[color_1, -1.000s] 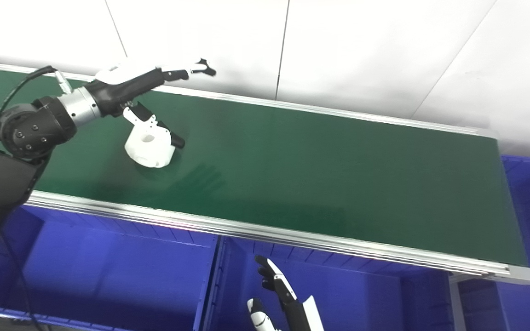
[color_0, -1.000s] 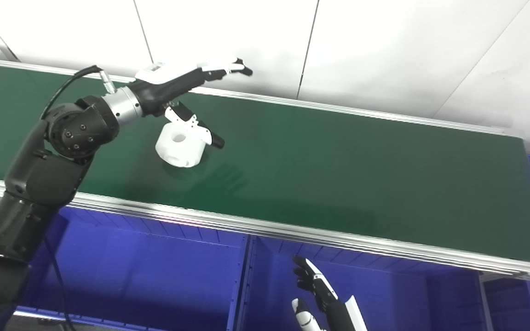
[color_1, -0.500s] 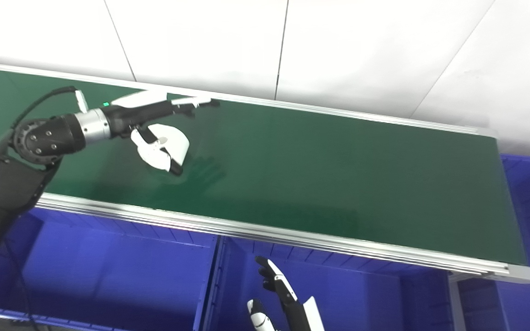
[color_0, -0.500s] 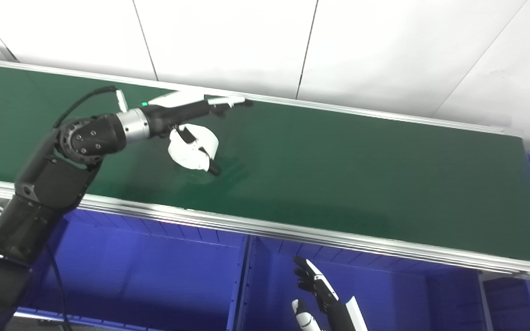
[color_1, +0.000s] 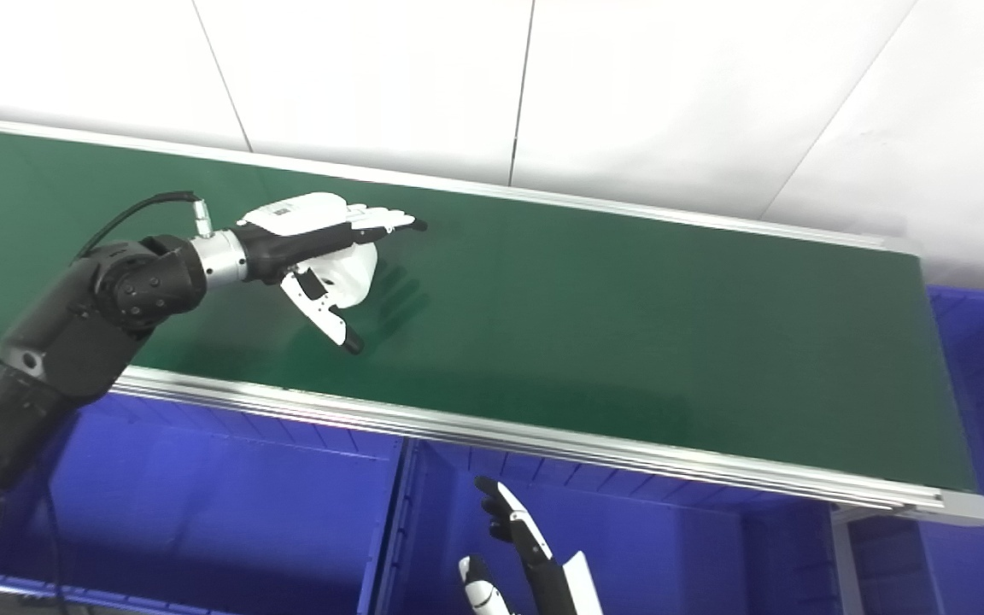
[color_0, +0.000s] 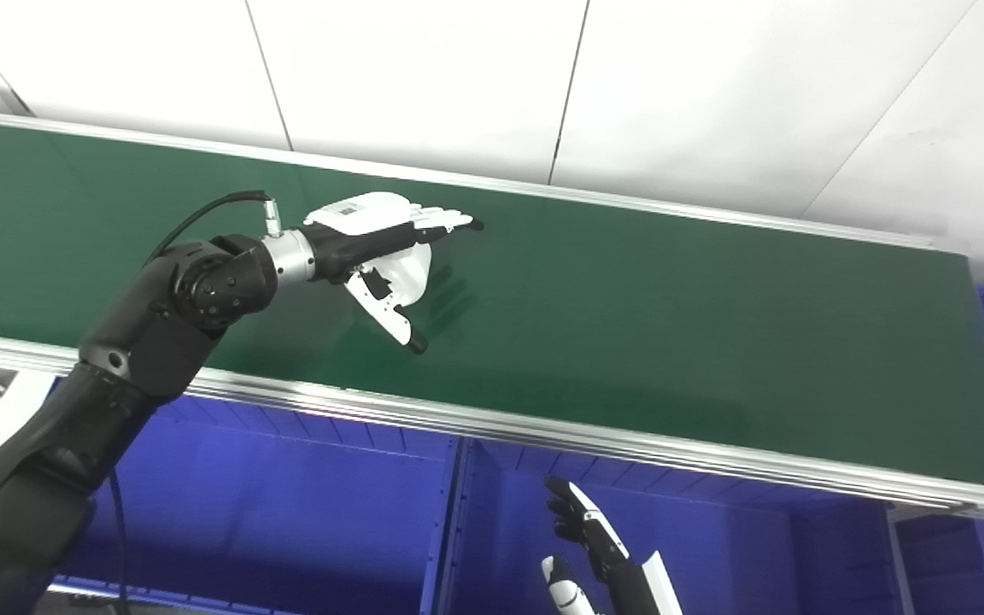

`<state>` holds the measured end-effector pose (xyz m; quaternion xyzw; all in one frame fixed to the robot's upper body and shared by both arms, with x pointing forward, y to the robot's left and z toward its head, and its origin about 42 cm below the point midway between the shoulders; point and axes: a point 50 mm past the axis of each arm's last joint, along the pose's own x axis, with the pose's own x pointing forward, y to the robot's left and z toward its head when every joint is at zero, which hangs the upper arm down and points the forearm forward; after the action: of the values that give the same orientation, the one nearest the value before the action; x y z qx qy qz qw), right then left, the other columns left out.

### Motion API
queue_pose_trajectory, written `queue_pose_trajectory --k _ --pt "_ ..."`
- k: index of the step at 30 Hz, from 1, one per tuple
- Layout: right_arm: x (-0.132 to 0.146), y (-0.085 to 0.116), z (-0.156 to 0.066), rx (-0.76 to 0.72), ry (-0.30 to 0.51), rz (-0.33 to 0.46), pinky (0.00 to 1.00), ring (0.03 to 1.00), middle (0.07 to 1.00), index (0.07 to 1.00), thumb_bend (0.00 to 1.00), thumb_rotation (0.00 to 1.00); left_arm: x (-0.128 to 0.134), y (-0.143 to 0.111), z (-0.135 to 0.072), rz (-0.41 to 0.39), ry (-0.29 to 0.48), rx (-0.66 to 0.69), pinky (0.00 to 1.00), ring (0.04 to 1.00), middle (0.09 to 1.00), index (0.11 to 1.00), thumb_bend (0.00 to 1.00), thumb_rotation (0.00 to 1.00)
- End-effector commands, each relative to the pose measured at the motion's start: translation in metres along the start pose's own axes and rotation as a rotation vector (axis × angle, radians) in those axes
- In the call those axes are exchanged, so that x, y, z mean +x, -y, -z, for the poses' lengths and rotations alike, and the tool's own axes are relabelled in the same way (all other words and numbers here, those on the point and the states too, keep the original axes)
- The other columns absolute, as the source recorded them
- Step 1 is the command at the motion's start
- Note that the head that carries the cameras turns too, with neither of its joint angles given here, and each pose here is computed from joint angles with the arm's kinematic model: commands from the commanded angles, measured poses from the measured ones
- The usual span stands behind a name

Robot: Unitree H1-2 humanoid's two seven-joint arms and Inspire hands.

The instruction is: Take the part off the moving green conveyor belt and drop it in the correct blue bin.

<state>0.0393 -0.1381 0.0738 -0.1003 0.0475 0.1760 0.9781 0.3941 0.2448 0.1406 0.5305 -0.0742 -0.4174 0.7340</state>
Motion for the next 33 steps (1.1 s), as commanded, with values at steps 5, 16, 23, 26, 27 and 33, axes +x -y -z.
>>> queue_pose_trajectory --k 5,16,23,26,27,33 --pt "-0.009 -0.008 -0.02 0.032 0.065 -0.003 0.84 0.89 0.919 0.901 0.32 0.85 0.003 0.0 0.009 0.002 -0.011 0.027 1.0 1.0 1.0 0.978 1.0 0.45" --pt "-0.008 -0.008 -0.022 0.04 0.07 0.004 0.84 0.889 0.918 0.899 0.31 0.83 0.01 -0.011 0.01 0.013 -0.04 0.027 0.83 0.976 1.0 0.974 0.98 0.16" --pt "-0.007 -0.009 -0.025 0.037 0.07 0.005 0.84 0.888 0.918 0.9 0.31 0.84 0.017 0.006 0.018 0.02 -0.02 0.003 0.44 0.583 0.87 0.839 0.83 0.0" --pt "-0.007 -0.008 -0.025 0.036 0.071 0.009 0.83 0.886 0.915 0.898 0.31 0.84 0.017 0.014 0.01 -0.015 0.017 -0.005 0.42 0.536 0.809 0.762 0.78 0.0" --pt "-0.007 -0.008 -0.025 0.038 0.072 0.009 0.83 0.885 0.915 0.898 0.3 0.84 0.017 0.014 0.006 -0.027 0.036 -0.004 0.41 0.499 0.787 0.739 0.63 0.0" --pt "-0.006 -0.008 -0.026 0.035 0.072 0.008 0.83 0.884 0.913 0.895 0.3 0.83 0.019 0.003 -0.011 -0.104 0.152 -0.053 0.42 0.496 0.655 0.588 0.43 0.0"
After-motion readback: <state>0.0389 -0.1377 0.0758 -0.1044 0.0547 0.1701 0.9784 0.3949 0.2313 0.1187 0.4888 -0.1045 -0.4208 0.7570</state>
